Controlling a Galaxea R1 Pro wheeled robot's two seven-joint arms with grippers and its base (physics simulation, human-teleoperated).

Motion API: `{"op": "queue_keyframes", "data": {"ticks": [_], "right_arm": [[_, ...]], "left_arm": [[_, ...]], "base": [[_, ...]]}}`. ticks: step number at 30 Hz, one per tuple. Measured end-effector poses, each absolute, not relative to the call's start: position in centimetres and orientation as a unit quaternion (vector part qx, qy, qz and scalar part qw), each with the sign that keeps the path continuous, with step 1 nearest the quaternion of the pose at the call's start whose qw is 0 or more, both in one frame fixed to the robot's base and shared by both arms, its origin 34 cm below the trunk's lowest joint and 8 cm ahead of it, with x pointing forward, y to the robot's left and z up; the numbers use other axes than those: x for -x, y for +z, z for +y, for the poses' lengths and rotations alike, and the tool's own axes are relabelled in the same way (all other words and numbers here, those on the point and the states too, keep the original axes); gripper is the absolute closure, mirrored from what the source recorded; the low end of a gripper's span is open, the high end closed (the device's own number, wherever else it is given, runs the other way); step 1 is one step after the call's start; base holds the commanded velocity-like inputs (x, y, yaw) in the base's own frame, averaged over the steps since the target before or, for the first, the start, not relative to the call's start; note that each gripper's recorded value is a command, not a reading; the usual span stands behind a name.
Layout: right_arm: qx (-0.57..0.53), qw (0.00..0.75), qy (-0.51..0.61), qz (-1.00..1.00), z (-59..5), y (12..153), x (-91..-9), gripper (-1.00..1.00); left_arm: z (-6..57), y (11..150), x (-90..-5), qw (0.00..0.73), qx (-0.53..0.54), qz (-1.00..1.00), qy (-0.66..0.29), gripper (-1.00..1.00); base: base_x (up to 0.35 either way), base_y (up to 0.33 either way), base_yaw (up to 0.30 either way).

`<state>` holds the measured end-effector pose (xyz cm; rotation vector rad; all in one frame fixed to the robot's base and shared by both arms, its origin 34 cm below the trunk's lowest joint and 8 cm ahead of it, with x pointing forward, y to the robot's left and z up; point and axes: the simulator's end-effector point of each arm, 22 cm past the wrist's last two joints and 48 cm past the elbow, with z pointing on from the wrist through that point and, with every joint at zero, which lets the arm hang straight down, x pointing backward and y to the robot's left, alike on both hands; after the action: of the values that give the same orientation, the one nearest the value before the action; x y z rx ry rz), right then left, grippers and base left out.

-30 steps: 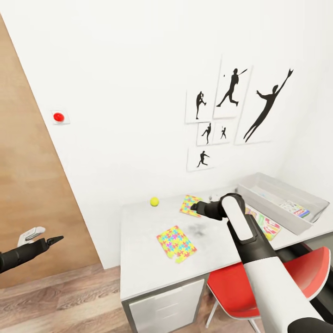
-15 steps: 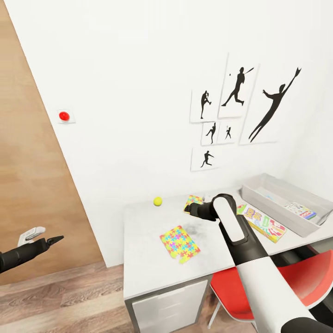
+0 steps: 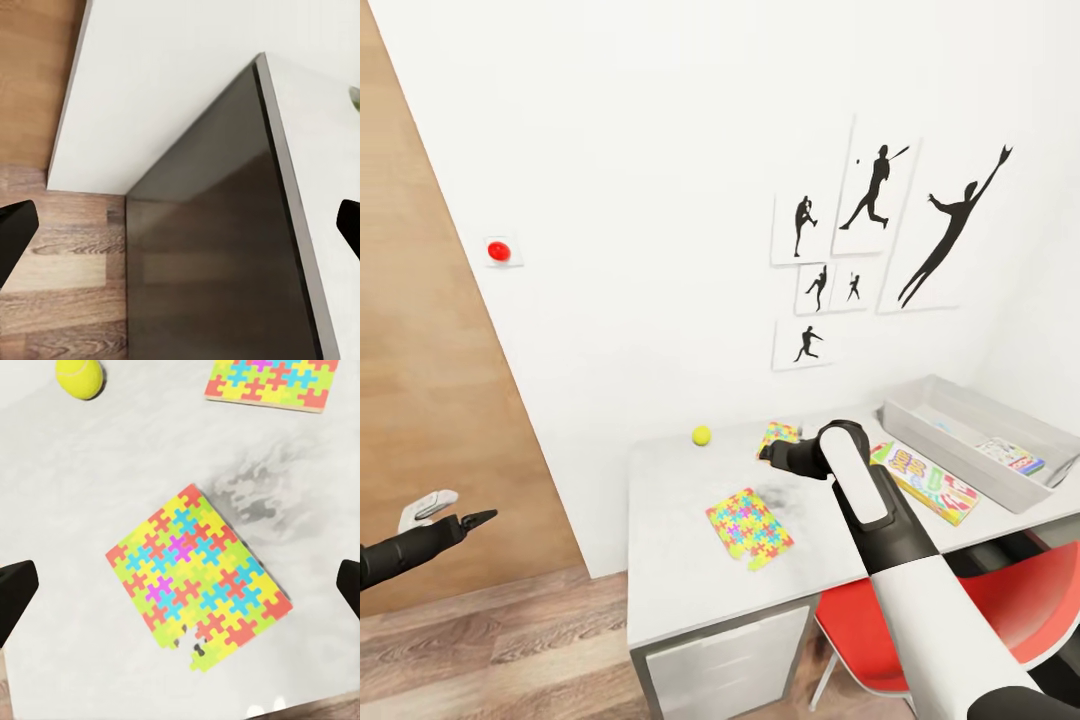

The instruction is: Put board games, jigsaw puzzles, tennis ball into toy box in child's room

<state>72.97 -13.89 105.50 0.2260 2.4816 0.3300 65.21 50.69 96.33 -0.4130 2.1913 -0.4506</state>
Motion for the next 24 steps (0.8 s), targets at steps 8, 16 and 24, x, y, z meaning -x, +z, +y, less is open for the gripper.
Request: {"op": "queue_keyframes", "data": {"ticks": [8, 16, 24], "right_arm": [[-0.086, 0.306, 0.124, 0.94, -13.9, 105.3, -72.9, -1.0], [-0.085, 0.306, 0.125, 0.94, -13.9, 105.3, -72.9, -1.0], [-0.092, 0.259, 0.111, 0.955, -14.8, 101.3, -71.9, -1.0]], "left_arm": [[50.7, 96.3, -65.2, 0.42, 0.165, 0.874, -0.18, -1.0], [50.7, 96.3, -65.2, 0.42, 0.165, 0.874, -0.179, -1.0], [50.6, 96.3, -65.3, 0.422, 0.163, 0.874, -0.179, -1.0]], "base": [[0.194, 0.086, 0.0], [0.179, 0.042, 0.0], [0.108, 0.016, 0.0]]}}
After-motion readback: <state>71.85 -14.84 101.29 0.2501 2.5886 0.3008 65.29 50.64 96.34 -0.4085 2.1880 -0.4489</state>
